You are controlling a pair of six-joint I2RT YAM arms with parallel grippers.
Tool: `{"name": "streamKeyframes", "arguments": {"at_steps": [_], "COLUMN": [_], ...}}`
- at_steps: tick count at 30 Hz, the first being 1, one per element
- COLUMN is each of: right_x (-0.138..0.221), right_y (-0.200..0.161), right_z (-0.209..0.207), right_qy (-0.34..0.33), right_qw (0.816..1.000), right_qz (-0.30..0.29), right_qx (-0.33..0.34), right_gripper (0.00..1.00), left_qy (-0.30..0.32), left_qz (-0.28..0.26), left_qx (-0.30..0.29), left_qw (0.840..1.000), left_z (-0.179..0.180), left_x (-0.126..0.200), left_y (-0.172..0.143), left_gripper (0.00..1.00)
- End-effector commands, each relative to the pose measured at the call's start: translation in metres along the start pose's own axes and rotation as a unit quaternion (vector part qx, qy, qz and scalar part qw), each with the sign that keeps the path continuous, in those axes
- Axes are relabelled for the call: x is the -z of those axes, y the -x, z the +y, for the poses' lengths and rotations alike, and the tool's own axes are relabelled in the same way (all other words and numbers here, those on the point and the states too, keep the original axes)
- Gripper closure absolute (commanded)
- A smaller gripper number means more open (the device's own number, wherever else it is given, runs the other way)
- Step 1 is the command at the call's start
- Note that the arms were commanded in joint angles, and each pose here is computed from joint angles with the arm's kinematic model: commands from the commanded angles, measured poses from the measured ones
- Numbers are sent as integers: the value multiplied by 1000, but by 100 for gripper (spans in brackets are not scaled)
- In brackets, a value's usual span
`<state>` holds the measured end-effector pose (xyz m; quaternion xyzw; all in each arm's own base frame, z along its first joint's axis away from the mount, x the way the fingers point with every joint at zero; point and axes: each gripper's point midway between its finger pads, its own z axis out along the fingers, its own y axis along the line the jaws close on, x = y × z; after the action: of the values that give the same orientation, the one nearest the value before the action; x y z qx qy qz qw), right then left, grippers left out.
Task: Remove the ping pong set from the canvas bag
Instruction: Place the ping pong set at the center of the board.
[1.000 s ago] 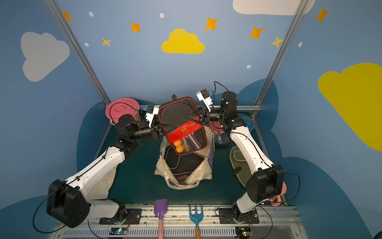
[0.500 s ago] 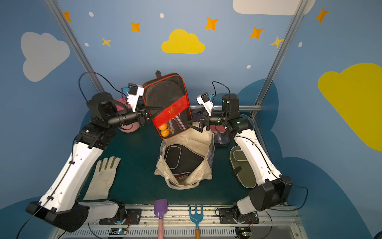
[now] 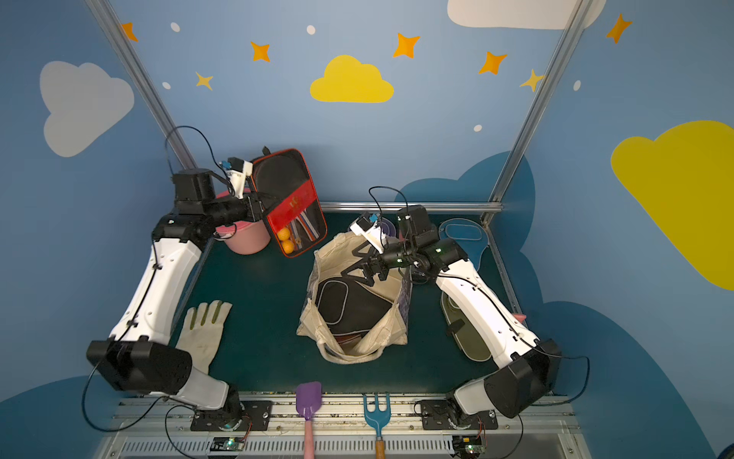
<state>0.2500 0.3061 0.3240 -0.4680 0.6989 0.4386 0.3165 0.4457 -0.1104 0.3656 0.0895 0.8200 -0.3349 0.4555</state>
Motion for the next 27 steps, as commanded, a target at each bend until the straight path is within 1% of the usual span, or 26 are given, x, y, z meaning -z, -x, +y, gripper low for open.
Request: {"name": "streamKeyframes", "arguments": {"at_steps": [1, 4, 8, 11, 13, 15, 19, 27], "right_x": [-10, -14, -21, -26, -28, -30, -34, -39], "right_y": [-33, -51, -71, -82, -88, -93, -101, -107], "right_z": [-7, -7, -6, -6, -7, -10, -14, -25], "right_qy": [-13, -12, -13, -16, -22, -29, -28, -45], "right_qw": [998, 995, 988, 982, 978, 975, 970, 963], "right_qz": [53, 78, 119, 143, 154, 163, 179, 194], "right_qx": [-30, -57, -100, -126, -136, -146, -162, -183], "right_gripper": [10, 10, 10, 10, 10, 10, 10, 10], "left_qy": [-34, -12, -3, -28, -51, -60, -46, 7], "left_qz": [-10, 13, 44, 75, 104, 129, 169, 208], "left_qx": [-8, 11, 30, 42, 56, 67, 80, 74], "left_qw": [999, 1000, 999, 996, 992, 988, 981, 975], "left_z": [-4, 27, 62, 74, 80, 87, 104, 137], "left_x": [-9, -34, -61, -81, -96, -110, -133, -164], "left_y": [10, -5, -18, -26, -35, -46, -67, -96], "left_gripper": [97, 97, 96, 96, 97, 97, 97, 96]}}
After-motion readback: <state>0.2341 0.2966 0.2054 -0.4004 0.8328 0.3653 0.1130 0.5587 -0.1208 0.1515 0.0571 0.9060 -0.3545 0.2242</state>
